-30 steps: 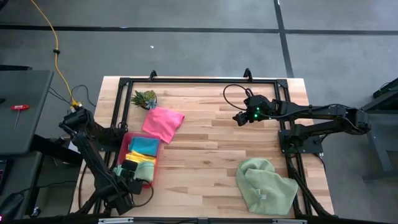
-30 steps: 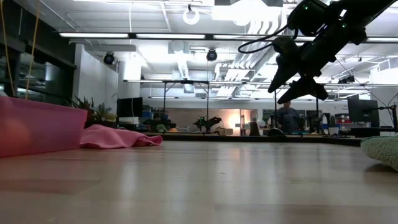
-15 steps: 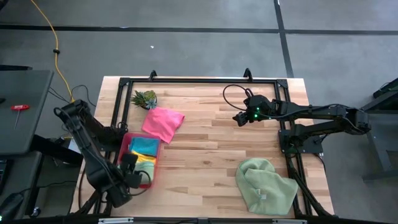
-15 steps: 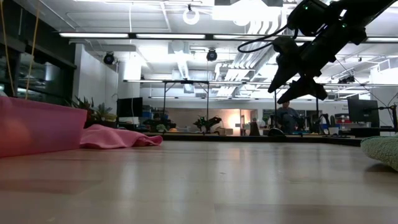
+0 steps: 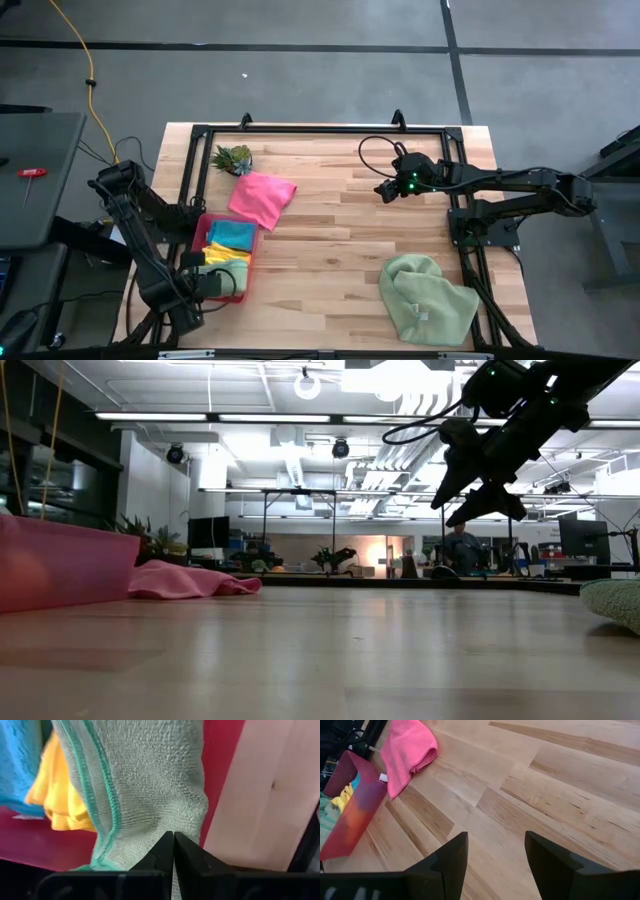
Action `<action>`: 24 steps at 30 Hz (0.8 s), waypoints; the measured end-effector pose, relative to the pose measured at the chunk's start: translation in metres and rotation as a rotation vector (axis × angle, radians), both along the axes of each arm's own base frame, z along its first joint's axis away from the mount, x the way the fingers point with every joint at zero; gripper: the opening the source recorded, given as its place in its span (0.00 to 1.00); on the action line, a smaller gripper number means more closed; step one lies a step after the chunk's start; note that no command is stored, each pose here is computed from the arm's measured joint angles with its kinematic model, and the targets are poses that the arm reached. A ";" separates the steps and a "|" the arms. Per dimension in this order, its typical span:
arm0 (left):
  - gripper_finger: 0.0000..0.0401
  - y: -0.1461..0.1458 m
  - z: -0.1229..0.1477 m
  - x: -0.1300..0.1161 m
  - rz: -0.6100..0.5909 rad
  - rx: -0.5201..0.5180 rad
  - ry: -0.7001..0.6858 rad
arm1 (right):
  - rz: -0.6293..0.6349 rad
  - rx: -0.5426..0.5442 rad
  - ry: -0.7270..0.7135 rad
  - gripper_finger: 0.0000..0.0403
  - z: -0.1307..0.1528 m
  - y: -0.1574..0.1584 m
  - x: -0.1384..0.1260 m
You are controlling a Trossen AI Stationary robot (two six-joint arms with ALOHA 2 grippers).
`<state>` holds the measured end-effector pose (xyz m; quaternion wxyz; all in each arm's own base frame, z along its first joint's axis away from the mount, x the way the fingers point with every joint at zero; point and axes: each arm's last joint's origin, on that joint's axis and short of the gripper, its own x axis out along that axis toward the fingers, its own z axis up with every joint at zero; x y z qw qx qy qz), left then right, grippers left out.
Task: Fold microfiber towels
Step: Put the top green microfiber towel into the red bin
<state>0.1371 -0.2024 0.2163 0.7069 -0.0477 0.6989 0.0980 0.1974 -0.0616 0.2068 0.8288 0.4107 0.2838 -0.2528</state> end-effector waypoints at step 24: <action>0.00 0.057 -0.012 0.017 0.004 0.280 -0.047 | 0.016 0.015 -0.005 0.47 0.000 0.001 0.000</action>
